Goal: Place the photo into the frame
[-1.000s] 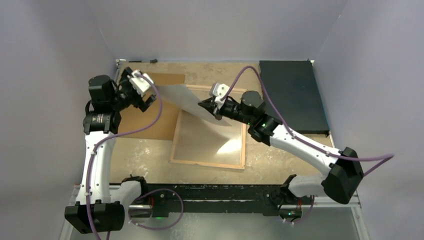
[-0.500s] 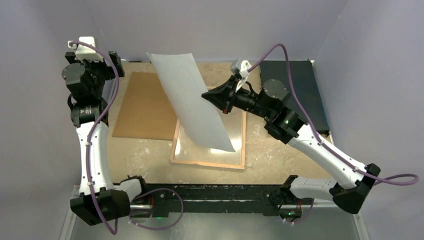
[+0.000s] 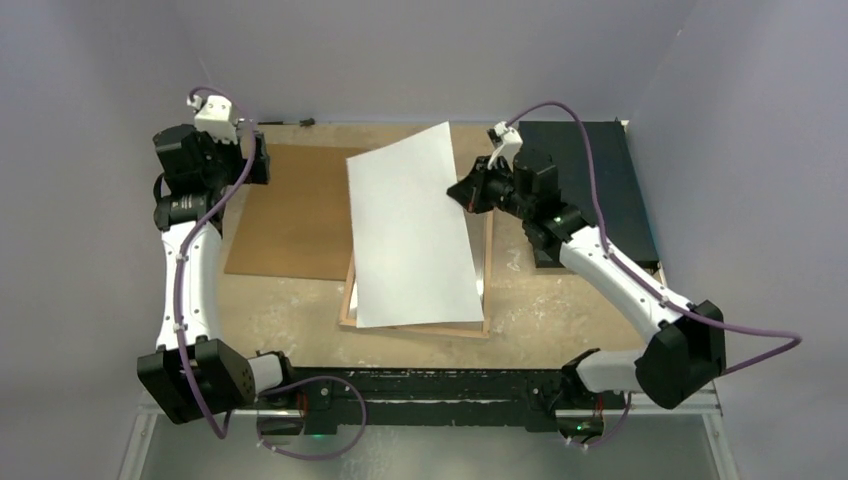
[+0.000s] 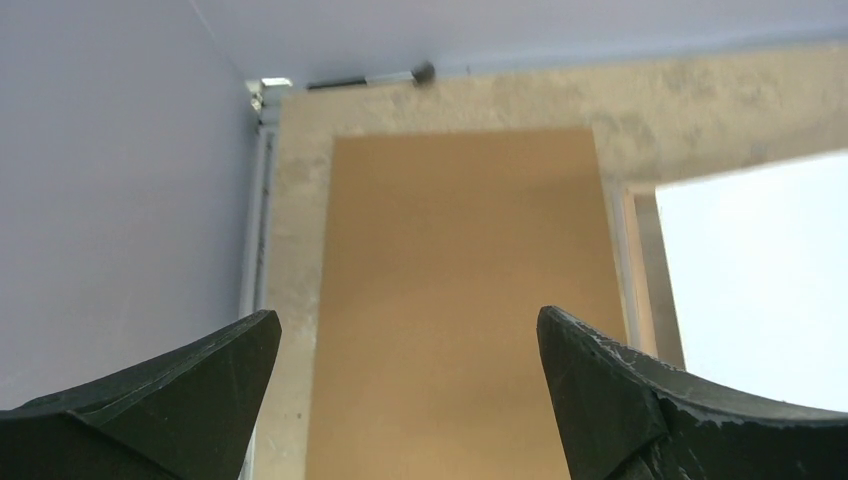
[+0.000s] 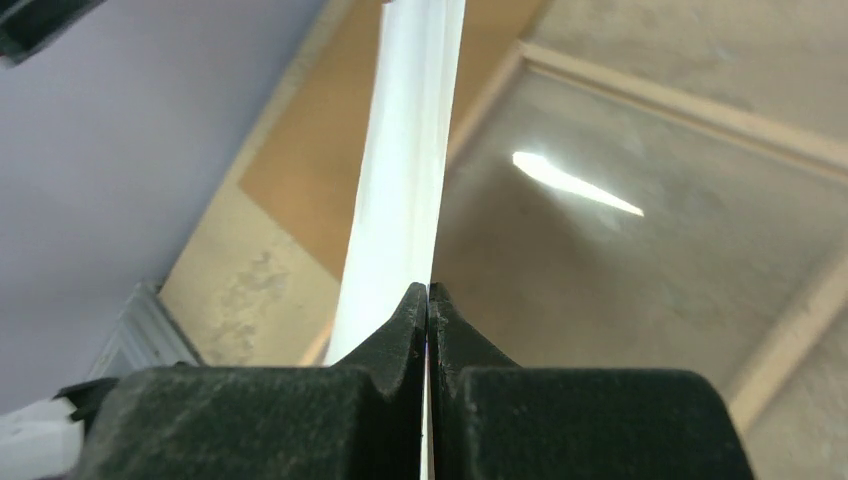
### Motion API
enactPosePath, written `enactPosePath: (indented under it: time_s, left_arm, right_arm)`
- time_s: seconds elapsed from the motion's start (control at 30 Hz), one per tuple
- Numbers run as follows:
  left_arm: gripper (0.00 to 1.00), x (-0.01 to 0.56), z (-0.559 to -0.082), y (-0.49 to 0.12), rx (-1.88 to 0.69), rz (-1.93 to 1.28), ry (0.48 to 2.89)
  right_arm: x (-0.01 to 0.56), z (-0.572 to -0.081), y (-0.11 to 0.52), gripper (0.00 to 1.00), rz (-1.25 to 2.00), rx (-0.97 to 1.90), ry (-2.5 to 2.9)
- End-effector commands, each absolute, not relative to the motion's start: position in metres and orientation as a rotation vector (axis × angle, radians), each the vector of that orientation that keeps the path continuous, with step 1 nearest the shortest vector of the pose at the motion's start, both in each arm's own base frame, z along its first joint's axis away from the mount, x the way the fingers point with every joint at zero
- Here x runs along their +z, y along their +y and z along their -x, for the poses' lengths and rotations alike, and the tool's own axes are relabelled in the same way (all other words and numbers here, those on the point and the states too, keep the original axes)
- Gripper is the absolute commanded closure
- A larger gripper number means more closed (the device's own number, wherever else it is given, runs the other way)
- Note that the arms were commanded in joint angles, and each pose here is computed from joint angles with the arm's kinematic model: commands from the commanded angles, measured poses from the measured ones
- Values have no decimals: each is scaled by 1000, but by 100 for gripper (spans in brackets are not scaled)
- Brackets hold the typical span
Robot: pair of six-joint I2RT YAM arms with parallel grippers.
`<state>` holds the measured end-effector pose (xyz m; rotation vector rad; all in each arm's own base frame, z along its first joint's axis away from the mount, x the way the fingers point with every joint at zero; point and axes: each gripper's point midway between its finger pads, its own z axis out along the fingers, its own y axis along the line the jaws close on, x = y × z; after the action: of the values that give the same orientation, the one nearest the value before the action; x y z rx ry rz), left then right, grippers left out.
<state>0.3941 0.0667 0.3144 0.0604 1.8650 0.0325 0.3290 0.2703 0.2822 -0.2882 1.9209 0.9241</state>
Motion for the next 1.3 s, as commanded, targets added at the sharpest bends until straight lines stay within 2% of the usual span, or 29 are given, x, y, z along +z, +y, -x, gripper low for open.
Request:
enactPosePath:
  time_s: [0.0,0.17,0.5,1.27]
  left_arm:
    - [0,287,-380,48,-32,-250,1941]
    - [3,256,-370,34,-113,-367,2020]
    - [3,206,-350,13,-235,-513,2165]
    - [3,198,-343,5,-275,-574,2167]
  right_arm:
    - [251,-352,251,100,129,888,1954]
    - [211,-369,243,100,42,853,2024]
    - [181,-388,238,100,-14,805,2076]
    - [131,-387,211,100,-219,686,2135]
